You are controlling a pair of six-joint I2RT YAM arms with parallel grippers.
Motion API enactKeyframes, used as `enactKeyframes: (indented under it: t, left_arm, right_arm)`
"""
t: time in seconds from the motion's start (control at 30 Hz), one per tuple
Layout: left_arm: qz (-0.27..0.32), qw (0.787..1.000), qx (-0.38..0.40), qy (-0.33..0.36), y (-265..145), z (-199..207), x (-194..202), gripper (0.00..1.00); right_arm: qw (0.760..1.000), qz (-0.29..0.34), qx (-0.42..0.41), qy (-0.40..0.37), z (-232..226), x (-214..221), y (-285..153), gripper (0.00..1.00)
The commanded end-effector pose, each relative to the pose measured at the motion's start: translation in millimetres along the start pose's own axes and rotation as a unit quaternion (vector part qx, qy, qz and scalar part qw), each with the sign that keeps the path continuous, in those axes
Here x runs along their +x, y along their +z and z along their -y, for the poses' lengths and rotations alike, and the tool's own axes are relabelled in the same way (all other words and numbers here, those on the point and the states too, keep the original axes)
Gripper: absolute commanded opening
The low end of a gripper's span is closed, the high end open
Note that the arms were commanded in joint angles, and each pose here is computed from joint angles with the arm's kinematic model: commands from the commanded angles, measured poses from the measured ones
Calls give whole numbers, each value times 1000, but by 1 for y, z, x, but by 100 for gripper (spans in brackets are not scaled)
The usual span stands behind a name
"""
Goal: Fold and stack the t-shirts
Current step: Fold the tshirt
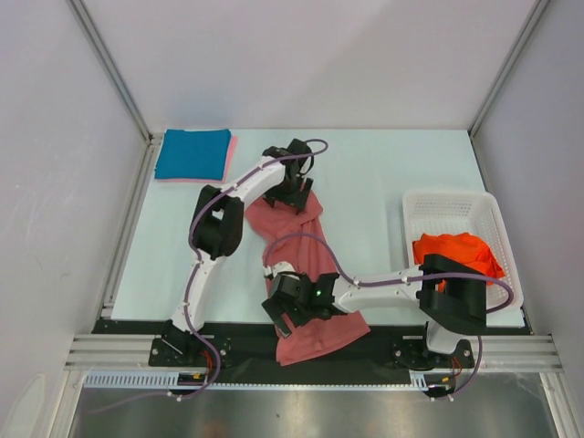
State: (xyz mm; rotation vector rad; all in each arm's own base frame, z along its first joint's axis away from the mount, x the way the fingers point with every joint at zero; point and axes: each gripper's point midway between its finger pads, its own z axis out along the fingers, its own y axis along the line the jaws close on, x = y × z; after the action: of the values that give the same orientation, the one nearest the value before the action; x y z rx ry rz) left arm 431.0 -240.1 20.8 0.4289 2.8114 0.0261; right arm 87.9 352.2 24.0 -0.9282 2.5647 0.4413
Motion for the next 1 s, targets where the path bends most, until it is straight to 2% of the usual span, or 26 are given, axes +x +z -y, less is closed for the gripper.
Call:
enactKeyframes:
  t: [0.0, 0.1, 0.17, 0.23, 0.3, 0.33, 0.37, 0.5, 0.6, 0.7, 0.97]
  left_arm:
    - [19, 999, 5, 28, -19, 2, -8, 84]
    - [87, 996, -10, 5, -66, -6, -44, 86]
    - [145, 989, -8, -40, -109, -11, -66, 87]
    - [169, 980, -12, -106, -130, -15, -71, 87]
    - [167, 972, -47, -158, -143, -29, -62, 86]
    - [160, 961, -54, -218, -142, -30, -56, 86]
    - [128, 959, -77, -239, -138, -35, -38, 84]
    - [64, 937, -127, -319, -111, -33, -2, 85]
    - [15, 923, -159, -350, -90, -30, 22, 87]
    - [-7, 913, -161, -374, -77, -23, 29, 91]
    - [-17, 904, -128, -407, -29, -21, 21, 93]
  right_arm:
    - [993, -105, -53, 26, -28, 48, -8, 98]
    - [996, -79, -44, 19, -24, 27, -28, 98]
    - [997, -58, -42, 25, -15, 11, -40, 99]
    - [998, -40, -44, 34, -8, -6, -62, 99]
    - [999, -27, -14, 45, 16, -18, -73, 99]
    - [998, -8, -18, 52, 19, -29, -87, 99]
    - [998, -1, -14, 67, 29, -36, -92, 99]
    - [993, 21, -28, 113, 54, -47, -117, 99]
    - [990, 35, -18, 139, 77, -51, -133, 99]
    - [987, 44, -9, 152, 93, -50, -146, 99]
    - [983, 49, -4, 175, 113, -27, -154, 99]
